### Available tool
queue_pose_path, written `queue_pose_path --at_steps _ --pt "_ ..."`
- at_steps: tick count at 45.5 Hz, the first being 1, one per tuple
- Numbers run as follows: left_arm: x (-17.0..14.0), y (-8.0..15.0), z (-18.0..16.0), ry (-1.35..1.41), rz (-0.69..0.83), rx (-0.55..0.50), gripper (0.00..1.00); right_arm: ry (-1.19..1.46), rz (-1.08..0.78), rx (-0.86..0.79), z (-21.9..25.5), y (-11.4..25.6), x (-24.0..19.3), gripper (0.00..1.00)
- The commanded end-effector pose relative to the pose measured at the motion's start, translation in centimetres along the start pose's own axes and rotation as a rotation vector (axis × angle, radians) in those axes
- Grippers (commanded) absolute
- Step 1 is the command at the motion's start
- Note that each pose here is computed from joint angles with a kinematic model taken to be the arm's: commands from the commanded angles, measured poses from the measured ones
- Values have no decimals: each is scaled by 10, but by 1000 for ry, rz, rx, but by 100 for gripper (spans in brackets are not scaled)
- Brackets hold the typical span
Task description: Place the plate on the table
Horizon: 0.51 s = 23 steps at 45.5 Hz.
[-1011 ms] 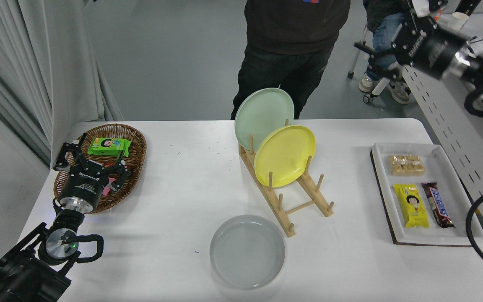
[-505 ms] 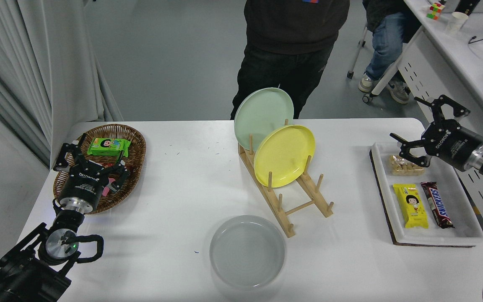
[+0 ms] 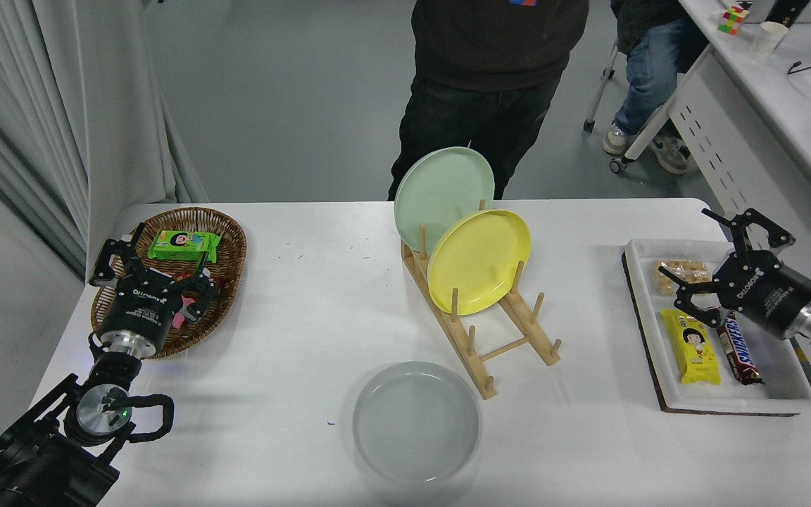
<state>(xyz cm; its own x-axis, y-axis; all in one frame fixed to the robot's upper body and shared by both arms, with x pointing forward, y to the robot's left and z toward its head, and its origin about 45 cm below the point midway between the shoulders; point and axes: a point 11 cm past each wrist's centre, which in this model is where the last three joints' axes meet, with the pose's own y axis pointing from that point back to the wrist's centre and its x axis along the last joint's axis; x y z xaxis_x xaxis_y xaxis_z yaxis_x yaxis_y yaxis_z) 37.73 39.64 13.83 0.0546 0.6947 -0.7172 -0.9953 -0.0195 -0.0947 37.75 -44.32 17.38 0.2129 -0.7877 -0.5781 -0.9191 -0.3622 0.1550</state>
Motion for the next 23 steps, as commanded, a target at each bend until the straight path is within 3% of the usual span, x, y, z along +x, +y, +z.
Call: queue_pose_path --at_steps 1,12,23 --pt "0 0 0 -1 -1 0 98 -9 101 63 19 19 24 100" --pt "0 0 0 0 -1 0 98 -61 275 98 41 29 56 100" --pt "0 0 0 0 -1 0 98 -169 302 209 42 -2 47 100"
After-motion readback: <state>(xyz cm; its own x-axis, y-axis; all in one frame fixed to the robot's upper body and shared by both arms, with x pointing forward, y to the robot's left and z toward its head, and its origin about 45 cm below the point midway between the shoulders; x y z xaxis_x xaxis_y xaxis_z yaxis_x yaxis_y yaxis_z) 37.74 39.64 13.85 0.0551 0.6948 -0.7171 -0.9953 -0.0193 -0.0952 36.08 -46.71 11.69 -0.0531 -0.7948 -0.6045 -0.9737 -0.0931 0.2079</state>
